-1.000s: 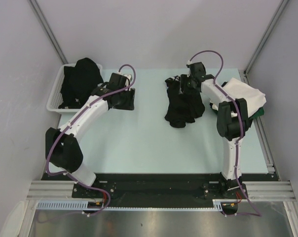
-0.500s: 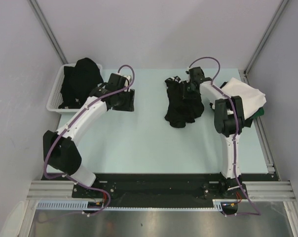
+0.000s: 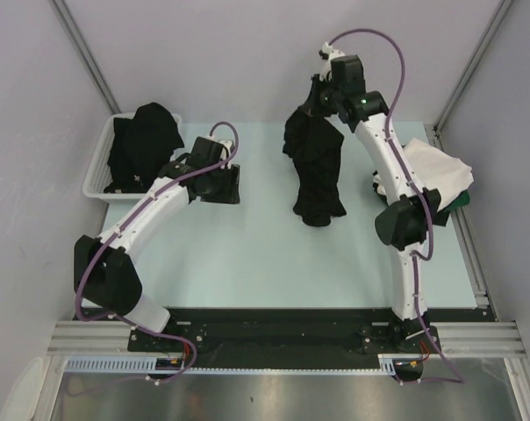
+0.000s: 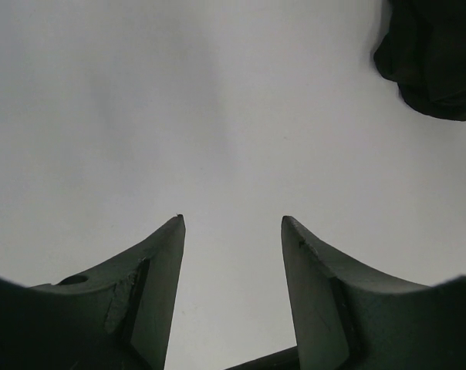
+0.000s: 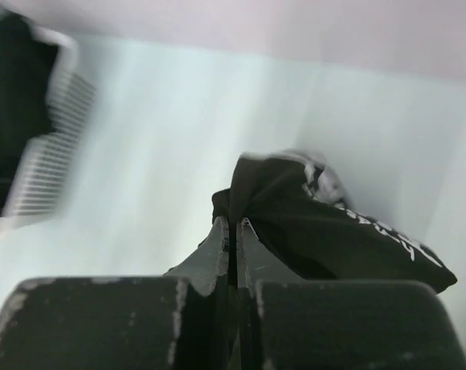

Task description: Fold and stack the t-shirts

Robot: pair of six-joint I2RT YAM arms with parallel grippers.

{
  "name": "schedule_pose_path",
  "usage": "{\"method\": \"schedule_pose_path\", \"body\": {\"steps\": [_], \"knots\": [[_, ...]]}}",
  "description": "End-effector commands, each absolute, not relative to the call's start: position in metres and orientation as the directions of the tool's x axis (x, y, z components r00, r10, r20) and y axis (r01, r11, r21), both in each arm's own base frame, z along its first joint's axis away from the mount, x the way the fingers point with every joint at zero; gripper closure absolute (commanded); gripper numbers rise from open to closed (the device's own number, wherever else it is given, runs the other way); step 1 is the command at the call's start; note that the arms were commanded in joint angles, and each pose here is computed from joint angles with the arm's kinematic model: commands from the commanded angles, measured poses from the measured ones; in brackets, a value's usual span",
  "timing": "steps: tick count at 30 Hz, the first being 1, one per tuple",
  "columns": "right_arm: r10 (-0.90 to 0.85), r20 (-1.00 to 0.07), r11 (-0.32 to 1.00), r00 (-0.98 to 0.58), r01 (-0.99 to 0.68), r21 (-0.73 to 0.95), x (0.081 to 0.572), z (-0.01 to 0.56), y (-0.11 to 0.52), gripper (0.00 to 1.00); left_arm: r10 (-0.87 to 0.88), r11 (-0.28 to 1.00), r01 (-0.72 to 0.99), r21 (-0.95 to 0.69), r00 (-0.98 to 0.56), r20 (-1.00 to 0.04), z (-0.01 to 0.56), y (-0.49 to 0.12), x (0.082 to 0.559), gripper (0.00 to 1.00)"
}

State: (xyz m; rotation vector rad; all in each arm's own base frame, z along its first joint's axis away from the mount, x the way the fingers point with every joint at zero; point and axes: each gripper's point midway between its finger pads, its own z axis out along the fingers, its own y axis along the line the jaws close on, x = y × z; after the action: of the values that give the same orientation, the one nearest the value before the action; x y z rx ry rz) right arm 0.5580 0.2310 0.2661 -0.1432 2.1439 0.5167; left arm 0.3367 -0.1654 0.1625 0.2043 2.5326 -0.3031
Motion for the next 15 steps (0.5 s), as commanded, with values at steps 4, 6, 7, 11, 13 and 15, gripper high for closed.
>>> {"method": "schedule_pose_path", "body": {"steps": [4, 6, 7, 11, 13, 15], "knots": [[0.285, -0.889, 0.767, -0.359, -0.471, 0.436, 0.476, 0.463, 0.245, 1.0, 0.037, 0.935, 0.248, -0.255, -0.78, -0.625, 0.181, -0.186, 0.345, 0.42], [0.305, -0.873, 0.71, -0.382, -0.52, 0.476, 0.458, 0.477, 0.257, 1.0, 0.028, 0.934, 0.244, -0.261, -0.778, -0.628, 0.179, -0.187, 0.346, 0.42], [0.304, -0.865, 0.678, -0.398, -0.547, 0.49, 0.448, 0.481, 0.266, 1.0, 0.022, 0.934, 0.241, -0.262, -0.774, -0.633, 0.18, -0.187, 0.348, 0.42], [0.278, -0.905, 0.619, -0.322, -0.66, 0.425, 0.409, 0.516, 0.291, 1.0, -0.001, 0.955, 0.185, -0.23, -0.777, -0.63, 0.173, -0.177, 0.349, 0.42], [0.296, -0.918, 0.612, -0.265, -0.685, 0.395, 0.399, 0.536, 0.293, 1.0, -0.007, 0.957, 0.178, -0.228, -0.773, -0.634, 0.172, -0.175, 0.348, 0.42], [0.332, -0.921, 0.608, -0.202, -0.701, 0.373, 0.385, 0.564, 0.283, 1.0, -0.01, 0.958, 0.176, -0.226, -0.769, -0.64, 0.17, -0.173, 0.345, 0.42]]}}
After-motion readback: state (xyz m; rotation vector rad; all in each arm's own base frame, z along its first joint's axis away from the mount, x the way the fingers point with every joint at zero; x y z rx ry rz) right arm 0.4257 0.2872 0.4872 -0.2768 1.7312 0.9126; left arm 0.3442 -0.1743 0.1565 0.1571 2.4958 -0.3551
